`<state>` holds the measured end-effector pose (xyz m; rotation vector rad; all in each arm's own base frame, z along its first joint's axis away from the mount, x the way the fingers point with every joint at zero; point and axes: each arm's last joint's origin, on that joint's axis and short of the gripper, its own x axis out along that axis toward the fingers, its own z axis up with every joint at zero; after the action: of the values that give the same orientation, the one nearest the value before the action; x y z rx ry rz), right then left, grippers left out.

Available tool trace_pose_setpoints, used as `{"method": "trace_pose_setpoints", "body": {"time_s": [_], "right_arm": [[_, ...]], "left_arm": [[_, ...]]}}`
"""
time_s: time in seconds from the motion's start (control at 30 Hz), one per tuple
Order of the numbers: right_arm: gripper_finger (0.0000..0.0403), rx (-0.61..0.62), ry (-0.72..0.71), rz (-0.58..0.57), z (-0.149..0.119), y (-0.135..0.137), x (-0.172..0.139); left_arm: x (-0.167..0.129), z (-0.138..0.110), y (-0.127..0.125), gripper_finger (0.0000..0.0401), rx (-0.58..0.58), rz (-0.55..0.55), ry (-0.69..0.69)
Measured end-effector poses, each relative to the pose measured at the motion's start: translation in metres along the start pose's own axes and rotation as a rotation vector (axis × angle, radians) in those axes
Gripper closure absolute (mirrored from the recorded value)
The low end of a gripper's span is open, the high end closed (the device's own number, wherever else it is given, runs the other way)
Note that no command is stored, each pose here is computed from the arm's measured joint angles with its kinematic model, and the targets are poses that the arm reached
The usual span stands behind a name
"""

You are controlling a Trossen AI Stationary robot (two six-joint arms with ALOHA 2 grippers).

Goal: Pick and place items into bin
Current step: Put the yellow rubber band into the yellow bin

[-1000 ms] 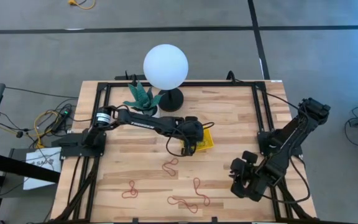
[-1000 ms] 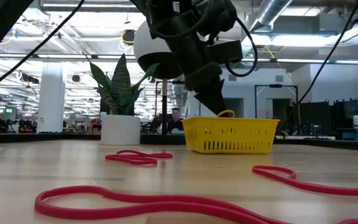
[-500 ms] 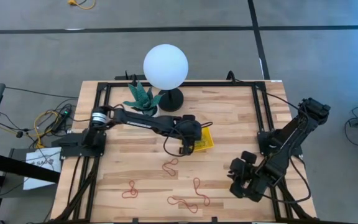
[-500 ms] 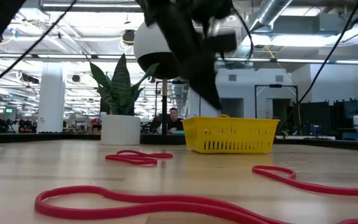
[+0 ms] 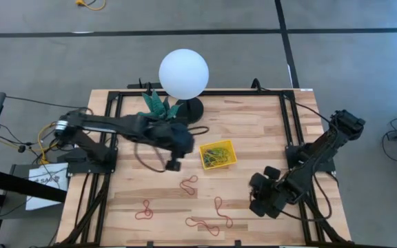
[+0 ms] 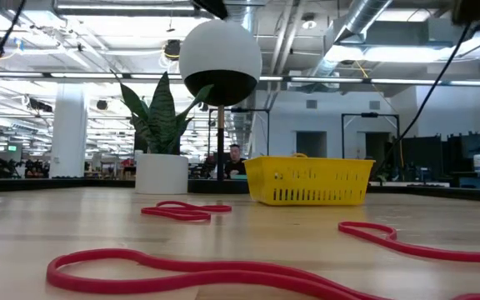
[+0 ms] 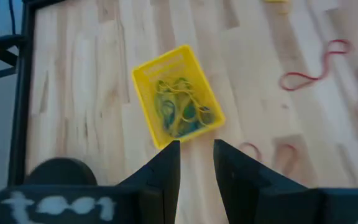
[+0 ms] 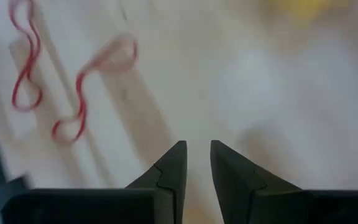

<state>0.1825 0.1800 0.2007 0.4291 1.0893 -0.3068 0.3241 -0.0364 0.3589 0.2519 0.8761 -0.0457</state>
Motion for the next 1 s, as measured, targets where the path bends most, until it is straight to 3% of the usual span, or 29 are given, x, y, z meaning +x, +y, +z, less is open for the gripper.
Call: {"method": "trace_pose_setpoints", "body": {"time_s": [0.17,0.37,0.73,1.0], "right_arm": [[0.0337,0.071,0.241,-0.007,-0.013,0.004,0.012],[0.0337,0.049,0.43,-0.079,-0.026,0.006,0.037],[0.0337,0.016,0.458,-0.161,-0.016,-0.002,0.045],[0.0337,0.02,0.469,-0.147,-0.016,-0.001,0.045]], "left_arm": [[-0.018,-0.031,-0.028,0.0313,0.014,-0.059,0.001],[-0.003,-0.086,-0.054,0.0313,-0.045,-0.108,-0.199],[0.026,-0.178,-0.063,0.0313,-0.205,-0.14,-0.621],[0.031,-0.199,-0.064,0.0313,-0.332,-0.161,-0.65]]}}
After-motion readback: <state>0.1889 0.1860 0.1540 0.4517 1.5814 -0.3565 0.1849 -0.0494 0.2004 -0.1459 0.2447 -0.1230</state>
